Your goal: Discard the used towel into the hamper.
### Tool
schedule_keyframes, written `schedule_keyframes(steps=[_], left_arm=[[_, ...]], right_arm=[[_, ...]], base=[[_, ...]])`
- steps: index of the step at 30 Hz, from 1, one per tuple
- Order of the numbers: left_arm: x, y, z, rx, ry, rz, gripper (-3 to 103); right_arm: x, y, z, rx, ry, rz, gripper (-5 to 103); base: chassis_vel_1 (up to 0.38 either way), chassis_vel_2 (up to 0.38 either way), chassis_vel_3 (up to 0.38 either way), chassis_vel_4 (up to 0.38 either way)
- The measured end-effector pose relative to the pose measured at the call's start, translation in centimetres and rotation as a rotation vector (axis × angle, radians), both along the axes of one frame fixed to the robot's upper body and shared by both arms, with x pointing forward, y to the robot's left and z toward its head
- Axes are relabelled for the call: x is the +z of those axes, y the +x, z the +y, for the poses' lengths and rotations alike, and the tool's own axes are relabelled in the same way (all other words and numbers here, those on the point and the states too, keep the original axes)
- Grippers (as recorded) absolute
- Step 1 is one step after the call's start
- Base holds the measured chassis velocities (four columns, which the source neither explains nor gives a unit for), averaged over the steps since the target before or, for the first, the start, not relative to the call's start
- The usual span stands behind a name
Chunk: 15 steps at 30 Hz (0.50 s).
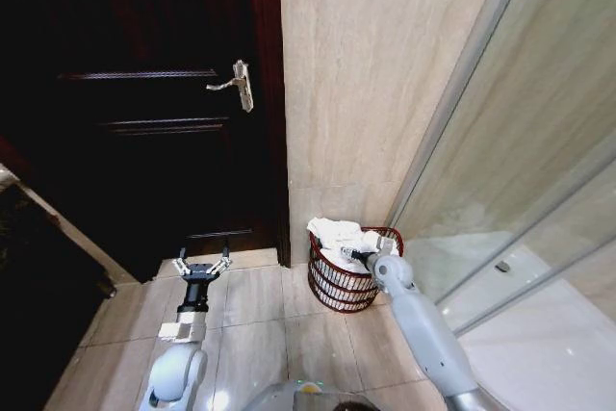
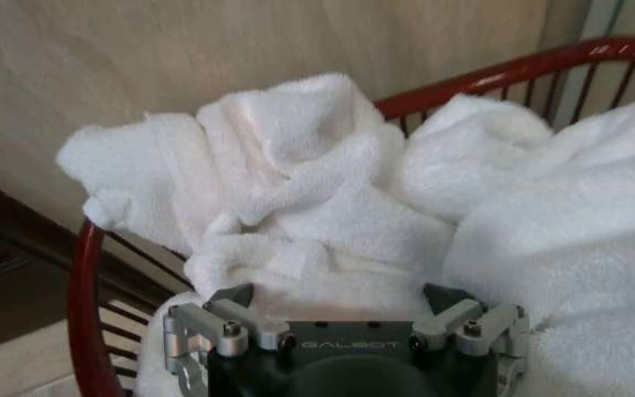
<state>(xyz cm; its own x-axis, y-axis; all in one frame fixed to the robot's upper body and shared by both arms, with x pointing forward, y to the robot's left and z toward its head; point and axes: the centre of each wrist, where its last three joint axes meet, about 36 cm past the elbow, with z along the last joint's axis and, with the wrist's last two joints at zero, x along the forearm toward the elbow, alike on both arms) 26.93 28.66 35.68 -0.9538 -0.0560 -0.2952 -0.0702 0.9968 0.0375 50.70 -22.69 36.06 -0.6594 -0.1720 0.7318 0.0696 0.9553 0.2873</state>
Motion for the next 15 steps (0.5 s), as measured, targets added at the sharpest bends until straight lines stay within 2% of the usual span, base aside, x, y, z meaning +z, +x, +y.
schedule_keyframes(steps=[5, 15], left_arm=[[0.2, -0.1, 0.5, 0.006, 0.010, 0.000, 100], [0.1, -0.2, 0.7, 0.012, 0.012, 0.002, 100]], right_arm=[[-1.3, 0.9, 0.6, 0.013, 0.027, 0.029, 100], [-3.9, 2.3, 1.2, 0.037, 0.014, 0.069, 100]], base=[[0.000, 0.000, 0.000, 0.000], [0.000, 0.000, 0.000, 0.000]])
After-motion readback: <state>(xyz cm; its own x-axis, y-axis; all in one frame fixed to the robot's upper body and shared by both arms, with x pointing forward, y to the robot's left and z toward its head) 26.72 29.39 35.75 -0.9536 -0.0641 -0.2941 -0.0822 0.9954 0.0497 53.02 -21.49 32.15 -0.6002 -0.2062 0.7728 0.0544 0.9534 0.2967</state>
